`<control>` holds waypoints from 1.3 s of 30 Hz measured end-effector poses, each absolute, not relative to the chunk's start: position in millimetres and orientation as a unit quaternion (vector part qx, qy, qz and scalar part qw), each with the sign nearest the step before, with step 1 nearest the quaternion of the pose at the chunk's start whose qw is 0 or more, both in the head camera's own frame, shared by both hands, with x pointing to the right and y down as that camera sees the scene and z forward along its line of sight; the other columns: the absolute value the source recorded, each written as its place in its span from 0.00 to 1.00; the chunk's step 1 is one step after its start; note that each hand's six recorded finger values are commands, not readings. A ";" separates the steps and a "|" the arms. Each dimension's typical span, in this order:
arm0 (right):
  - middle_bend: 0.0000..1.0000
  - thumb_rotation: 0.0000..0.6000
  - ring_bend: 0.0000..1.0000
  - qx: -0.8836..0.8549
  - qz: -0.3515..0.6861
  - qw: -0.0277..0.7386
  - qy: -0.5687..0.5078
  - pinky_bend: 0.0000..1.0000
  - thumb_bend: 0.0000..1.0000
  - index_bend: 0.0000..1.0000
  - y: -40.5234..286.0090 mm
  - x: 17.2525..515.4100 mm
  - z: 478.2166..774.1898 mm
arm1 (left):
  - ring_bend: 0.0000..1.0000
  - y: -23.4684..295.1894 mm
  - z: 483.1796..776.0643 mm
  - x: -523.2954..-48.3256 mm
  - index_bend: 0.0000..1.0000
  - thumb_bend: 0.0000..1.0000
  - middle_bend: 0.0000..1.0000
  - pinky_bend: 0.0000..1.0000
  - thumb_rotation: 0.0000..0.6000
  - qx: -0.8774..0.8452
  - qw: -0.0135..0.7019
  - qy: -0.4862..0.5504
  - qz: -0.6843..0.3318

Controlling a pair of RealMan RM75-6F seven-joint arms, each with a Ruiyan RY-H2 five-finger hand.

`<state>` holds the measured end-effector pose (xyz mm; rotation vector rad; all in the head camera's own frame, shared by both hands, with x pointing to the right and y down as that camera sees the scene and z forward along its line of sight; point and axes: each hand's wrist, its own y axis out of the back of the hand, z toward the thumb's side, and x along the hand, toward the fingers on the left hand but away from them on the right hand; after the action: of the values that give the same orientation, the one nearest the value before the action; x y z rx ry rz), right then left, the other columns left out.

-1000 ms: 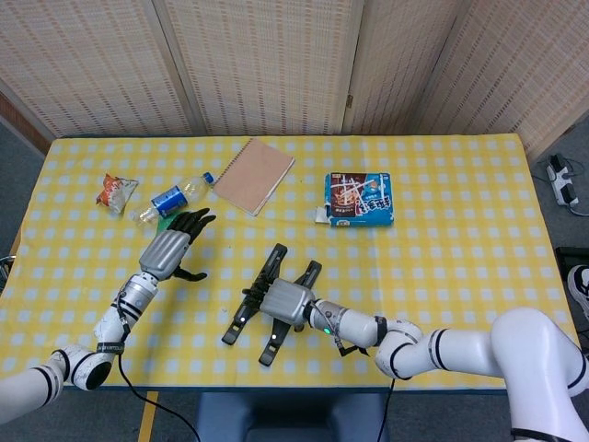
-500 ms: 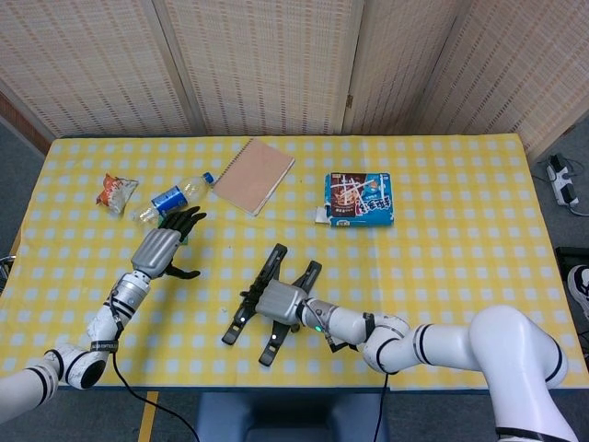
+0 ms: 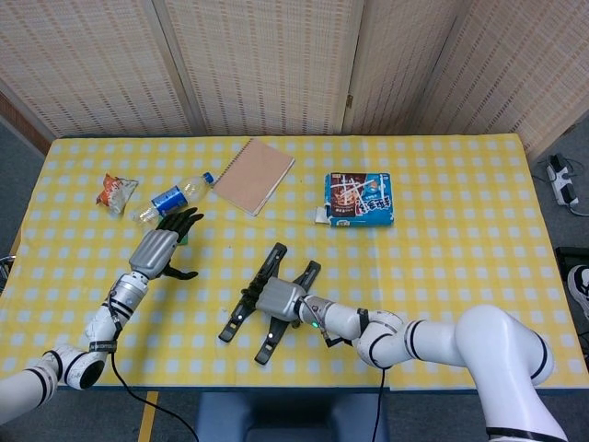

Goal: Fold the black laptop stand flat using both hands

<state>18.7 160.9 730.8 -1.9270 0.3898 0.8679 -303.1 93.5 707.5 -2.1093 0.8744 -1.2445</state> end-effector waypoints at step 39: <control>0.37 1.00 0.23 -0.800 0.340 0.482 0.111 0.00 0.12 0.14 142.1 -8.1 732.9 | 0.00 101.0 711.0 -310.0 0.00 0.14 0.00 0.00 1.00 -0.781 0.268 0.317 -0.467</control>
<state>-8.1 142.1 732.9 -1.9507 0.2710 0.8283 -310.0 101.0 711.0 -2.1060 0.8561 -1.2602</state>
